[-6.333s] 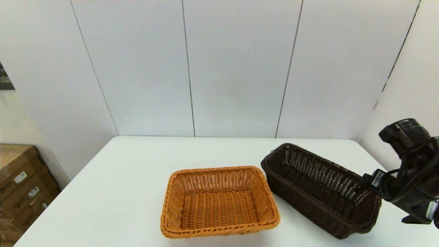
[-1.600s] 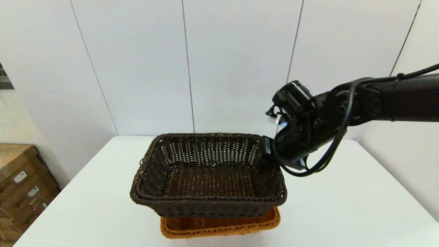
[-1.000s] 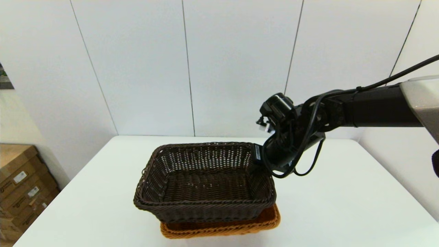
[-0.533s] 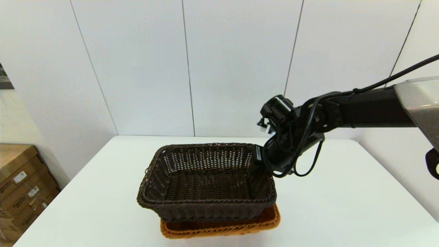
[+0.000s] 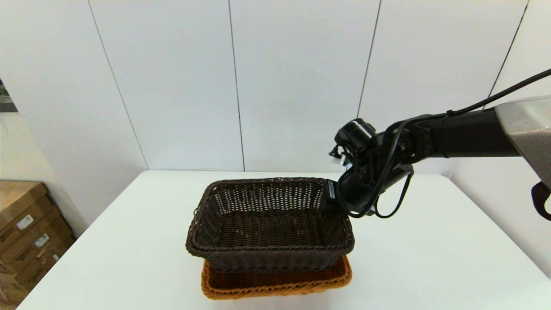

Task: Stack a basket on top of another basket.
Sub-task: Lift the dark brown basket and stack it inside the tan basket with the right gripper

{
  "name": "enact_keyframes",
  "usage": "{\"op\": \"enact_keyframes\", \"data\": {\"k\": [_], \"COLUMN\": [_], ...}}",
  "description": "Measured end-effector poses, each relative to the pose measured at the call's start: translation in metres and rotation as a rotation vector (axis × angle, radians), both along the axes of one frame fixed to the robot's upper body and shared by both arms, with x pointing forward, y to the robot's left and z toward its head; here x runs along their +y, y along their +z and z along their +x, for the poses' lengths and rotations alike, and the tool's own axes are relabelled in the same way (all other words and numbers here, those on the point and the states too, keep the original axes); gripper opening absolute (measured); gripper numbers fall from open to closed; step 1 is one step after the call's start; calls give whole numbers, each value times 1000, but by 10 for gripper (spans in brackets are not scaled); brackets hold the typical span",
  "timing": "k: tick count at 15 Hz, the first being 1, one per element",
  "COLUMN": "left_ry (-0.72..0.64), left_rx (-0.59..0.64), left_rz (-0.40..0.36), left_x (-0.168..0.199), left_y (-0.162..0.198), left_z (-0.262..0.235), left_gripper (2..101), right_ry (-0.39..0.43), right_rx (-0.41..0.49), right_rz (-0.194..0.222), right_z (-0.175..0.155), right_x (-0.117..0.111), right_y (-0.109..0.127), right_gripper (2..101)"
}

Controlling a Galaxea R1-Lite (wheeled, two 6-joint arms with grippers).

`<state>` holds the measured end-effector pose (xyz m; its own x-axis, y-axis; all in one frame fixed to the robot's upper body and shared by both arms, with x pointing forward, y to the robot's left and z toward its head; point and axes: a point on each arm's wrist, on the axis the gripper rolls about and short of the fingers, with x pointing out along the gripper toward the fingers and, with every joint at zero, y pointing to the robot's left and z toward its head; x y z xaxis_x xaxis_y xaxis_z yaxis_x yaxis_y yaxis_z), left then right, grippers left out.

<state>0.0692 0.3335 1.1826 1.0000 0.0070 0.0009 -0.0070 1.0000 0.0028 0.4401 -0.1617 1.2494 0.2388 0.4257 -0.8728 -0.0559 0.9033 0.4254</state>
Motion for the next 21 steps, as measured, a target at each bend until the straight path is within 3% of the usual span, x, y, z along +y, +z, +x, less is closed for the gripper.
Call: {"op": "enact_keyframes", "data": {"k": [17,21], "left_ry": [0,0], "left_rx": [0,0], "left_rz": [0,0], "left_x": [0,0], "left_y": [0,0], "left_z": [0,0], "left_gripper": [978,978], "right_ry": [22,26], "right_rx": [4,3], "right_rz": [-9,-12], "right_z": [0,0], "right_x": [2,2], "right_y": [-4,-5], "right_gripper": [156,464]}}
